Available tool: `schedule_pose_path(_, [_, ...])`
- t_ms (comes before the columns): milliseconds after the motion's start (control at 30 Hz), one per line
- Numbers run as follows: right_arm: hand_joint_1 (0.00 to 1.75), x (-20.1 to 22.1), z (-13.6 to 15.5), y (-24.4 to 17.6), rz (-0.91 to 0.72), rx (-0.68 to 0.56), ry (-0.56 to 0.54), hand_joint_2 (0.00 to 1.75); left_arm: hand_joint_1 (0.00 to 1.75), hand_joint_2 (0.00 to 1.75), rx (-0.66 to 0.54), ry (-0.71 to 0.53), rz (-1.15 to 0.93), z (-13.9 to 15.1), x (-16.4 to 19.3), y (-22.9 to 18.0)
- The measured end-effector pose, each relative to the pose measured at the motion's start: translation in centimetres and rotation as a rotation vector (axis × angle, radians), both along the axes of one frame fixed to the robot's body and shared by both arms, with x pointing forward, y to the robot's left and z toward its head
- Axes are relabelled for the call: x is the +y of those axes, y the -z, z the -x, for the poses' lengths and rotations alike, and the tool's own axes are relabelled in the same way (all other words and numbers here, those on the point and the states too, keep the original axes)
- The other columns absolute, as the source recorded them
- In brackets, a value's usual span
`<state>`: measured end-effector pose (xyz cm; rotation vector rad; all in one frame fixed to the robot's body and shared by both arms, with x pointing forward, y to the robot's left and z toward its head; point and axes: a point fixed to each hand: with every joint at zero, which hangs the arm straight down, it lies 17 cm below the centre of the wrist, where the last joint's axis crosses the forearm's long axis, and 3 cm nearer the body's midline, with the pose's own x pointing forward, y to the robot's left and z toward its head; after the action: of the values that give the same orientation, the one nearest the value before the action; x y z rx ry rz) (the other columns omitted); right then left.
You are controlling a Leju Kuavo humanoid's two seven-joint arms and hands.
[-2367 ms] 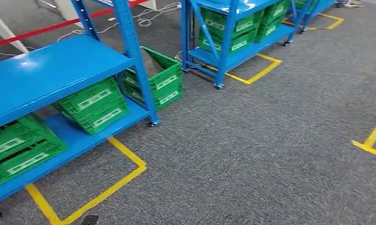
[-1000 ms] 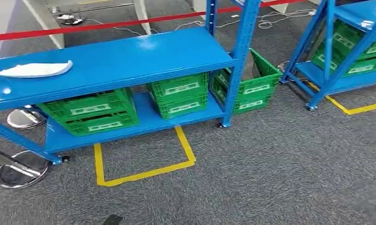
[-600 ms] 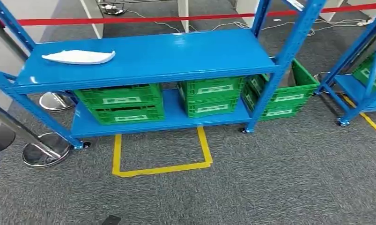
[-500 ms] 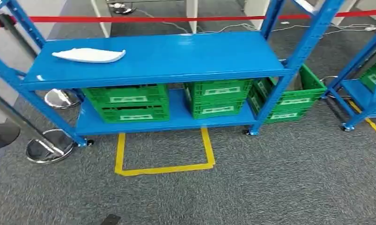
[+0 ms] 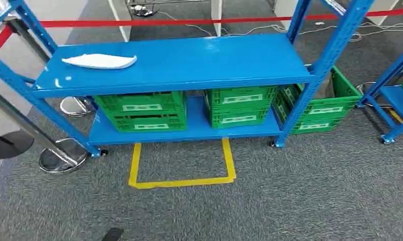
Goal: Take the parts from the cabinet and place them on the table.
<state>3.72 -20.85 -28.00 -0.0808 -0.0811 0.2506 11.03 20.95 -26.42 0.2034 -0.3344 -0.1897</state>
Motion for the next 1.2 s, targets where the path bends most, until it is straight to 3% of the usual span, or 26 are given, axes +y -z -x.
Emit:
schedule_pose_path(233, [0.00,-2.1,-3.2,-0.2,0.015,-0.075,0.053,1.75,0.00,0.00,0.054,-0.041,0.034,3.8,0.3,0.7])
schedule_pose_path(433, [0.00,-3.2,-4.7,-0.3,0.010,-0.114,0.090,1.75,0.00,0.00,0.075,-0.072,0.062,5.2,1.0,1.0])
schedule_pose_path(600, [0.00,-3.5,-3.2,-0.1,-0.010,-0.108,0.126,1.75,0.00,0.00,0.051,-0.090,0.075,3.9,2.0,1.0])
schedule_pose_path(800, [0.00,-3.4,-0.2,0.2,-0.032,-0.071,0.158,1.75,0.00,0.00,-0.032,-0.114,0.077,-0.3,3.9,0.2])
schedule_pose_path(933, [0.00,-3.2,0.1,0.1,-0.052,-0.075,0.181,1.75,0.00,0.00,-0.040,-0.127,0.093,-0.8,4.8,0.2])
schedule_pose_path(1033, [0.00,-3.5,-0.7,0.0,-0.058,-0.097,0.188,1.75,0.00,0.00,-0.013,-0.138,0.116,1.0,4.6,0.5])
schedule_pose_path(1200, [0.00,-4.6,-4.3,-0.5,-0.058,-0.177,0.200,1.75,0.00,0.00,0.103,-0.155,0.146,7.7,4.1,1.4])
